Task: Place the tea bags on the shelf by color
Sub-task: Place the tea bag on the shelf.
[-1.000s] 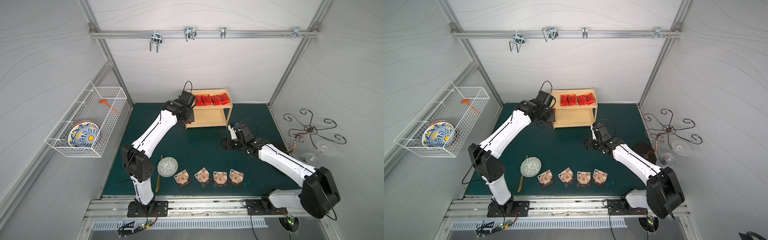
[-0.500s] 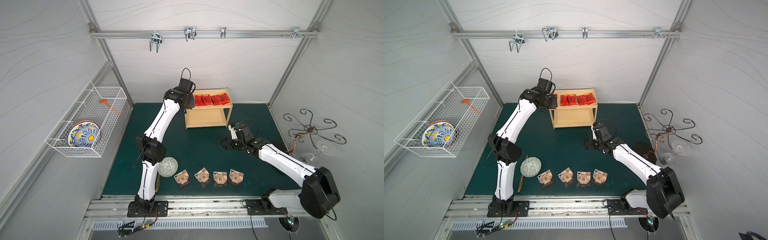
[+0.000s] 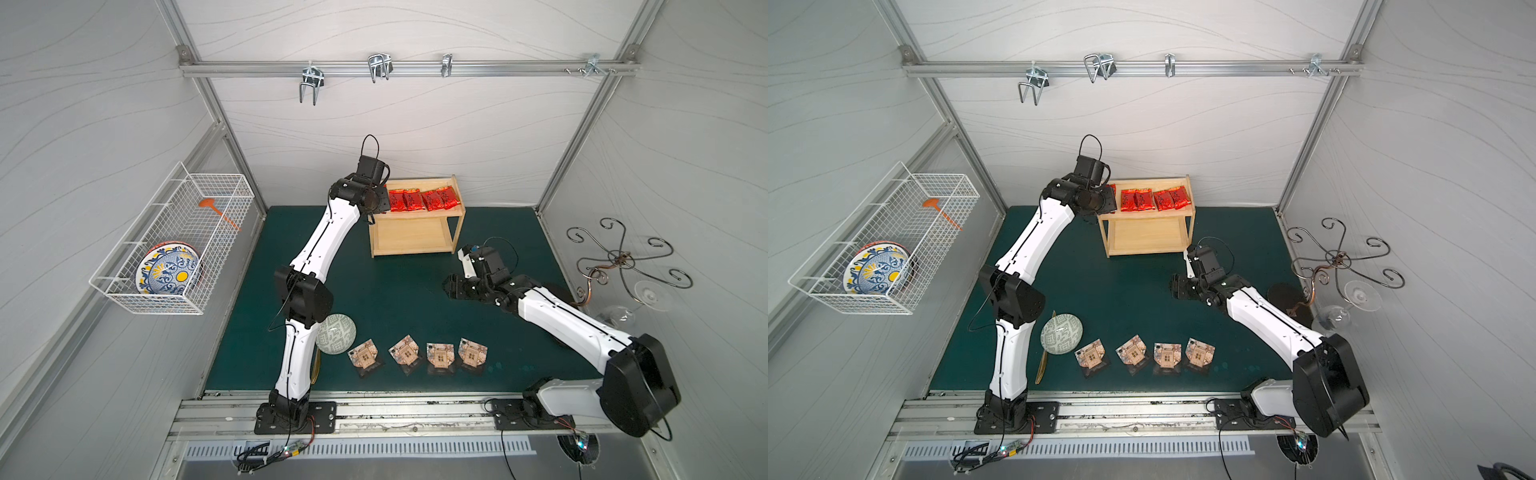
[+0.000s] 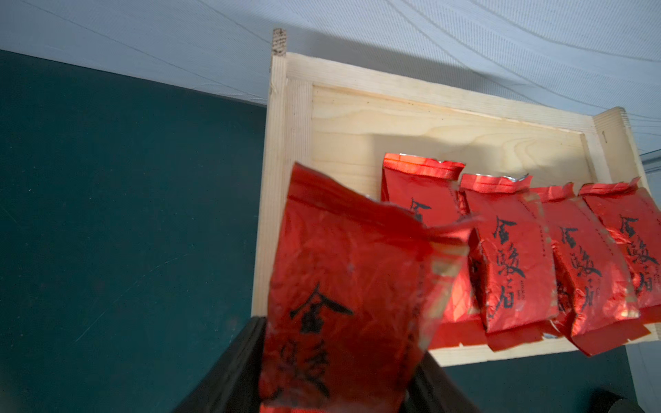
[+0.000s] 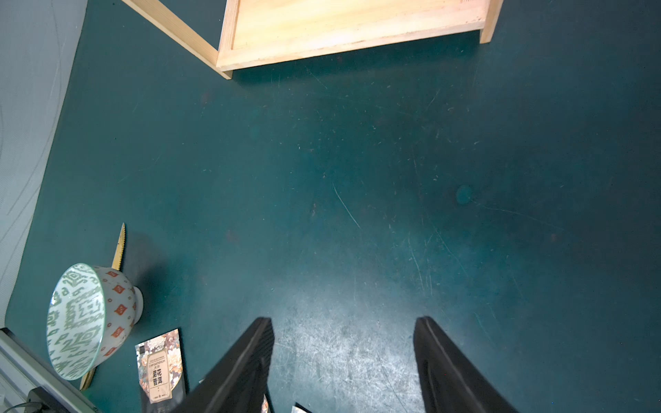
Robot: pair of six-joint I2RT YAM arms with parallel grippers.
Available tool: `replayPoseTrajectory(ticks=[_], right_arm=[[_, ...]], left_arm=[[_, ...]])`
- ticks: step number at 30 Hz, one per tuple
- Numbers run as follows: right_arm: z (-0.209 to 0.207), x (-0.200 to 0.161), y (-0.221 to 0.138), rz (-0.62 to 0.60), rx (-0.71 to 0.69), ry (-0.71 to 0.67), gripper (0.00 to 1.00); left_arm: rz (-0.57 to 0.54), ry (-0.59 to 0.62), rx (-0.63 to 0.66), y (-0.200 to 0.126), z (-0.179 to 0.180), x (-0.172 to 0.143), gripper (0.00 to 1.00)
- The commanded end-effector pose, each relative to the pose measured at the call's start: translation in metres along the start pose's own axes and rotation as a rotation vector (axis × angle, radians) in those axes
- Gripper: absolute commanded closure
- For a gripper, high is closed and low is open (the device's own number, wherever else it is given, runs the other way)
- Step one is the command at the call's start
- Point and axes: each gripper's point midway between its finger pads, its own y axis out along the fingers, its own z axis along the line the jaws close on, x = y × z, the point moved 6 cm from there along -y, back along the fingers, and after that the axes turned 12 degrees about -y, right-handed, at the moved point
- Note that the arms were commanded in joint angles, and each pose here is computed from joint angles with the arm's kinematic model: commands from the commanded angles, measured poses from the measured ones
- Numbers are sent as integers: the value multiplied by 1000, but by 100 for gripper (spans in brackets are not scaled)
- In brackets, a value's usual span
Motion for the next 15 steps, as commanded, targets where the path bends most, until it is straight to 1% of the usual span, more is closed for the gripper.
replayPoseTrajectory(ticks=[1, 6, 15], right_arm=[[-2, -4, 1, 11, 2, 6, 32], [-1, -4, 2, 15, 6, 8, 32], [-2, -4, 2, 13, 5, 7, 33]], left_arm=[[-16, -19, -21, 11, -4, 4, 43], [-7, -28, 4, 16, 2, 1, 42], [11, -42, -23, 24, -1, -2, 38]])
